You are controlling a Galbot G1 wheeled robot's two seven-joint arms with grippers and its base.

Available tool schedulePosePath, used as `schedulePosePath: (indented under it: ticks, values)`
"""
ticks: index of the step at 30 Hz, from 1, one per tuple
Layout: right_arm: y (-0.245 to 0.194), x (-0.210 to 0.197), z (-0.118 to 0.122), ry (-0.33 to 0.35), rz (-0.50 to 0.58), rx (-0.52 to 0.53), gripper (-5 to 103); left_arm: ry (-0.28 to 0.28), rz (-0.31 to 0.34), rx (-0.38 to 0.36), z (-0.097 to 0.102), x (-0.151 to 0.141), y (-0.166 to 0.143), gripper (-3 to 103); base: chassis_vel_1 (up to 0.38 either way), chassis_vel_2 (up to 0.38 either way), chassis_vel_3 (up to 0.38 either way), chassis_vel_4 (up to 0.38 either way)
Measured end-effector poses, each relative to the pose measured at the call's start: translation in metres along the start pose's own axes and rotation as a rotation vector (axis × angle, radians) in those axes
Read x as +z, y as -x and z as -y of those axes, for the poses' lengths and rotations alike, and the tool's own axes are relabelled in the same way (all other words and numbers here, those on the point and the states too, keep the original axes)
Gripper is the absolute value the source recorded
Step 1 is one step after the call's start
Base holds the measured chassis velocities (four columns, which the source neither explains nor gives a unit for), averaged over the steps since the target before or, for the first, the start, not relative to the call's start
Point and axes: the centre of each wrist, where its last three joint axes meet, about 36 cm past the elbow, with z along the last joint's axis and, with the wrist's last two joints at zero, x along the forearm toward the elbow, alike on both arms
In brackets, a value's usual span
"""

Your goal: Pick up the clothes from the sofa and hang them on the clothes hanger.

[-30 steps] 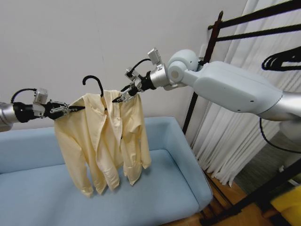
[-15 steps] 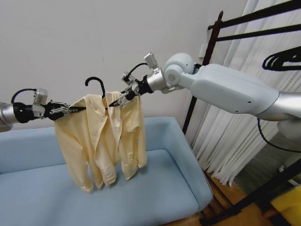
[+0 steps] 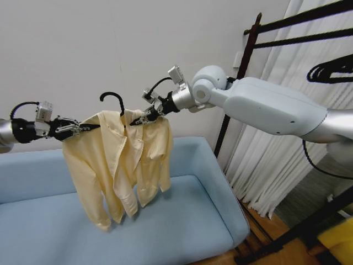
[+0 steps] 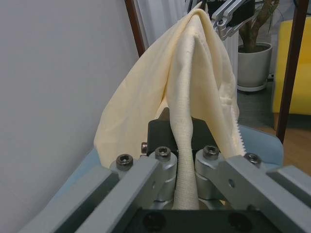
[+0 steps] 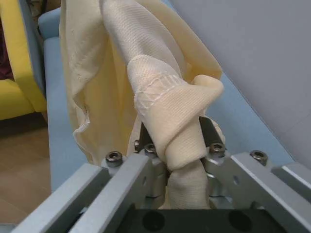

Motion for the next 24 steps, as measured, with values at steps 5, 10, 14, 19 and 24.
schedulePosePath:
  ticks: [5, 10, 14, 19, 24]
  values:
    - [-0.004, -0.002, -0.007, 0.011, 0.017, -0.016, 2, -0.004, 0.013, 0.009, -0.002, 0.004, -0.002, 2, 0.000, 0.000, 0.000, 0.000]
    - [-0.009, -0.002, -0.013, 0.021, 0.032, -0.041, 2, -0.003, 0.031, 0.048, -0.002, 0.008, -0.003, 2, 0.000, 0.000, 0.000, 0.000]
    - [-0.010, -0.003, -0.018, 0.014, 0.036, -0.051, 2, -0.001, 0.039, 0.038, -0.002, 0.008, -0.003, 2, 0.000, 0.000, 0.000, 0.000]
    - [-0.009, -0.004, -0.023, -0.003, 0.042, -0.067, 2, -0.002, 0.075, -0.011, -0.001, 0.008, -0.003, 11, 0.000, 0.000, 0.000, 0.000]
    - [-0.010, -0.002, -0.026, 0.015, 0.073, -0.082, 2, -0.001, 0.098, -0.058, 0.003, 0.006, 0.001, 32, 0.000, 0.000, 0.000, 0.000]
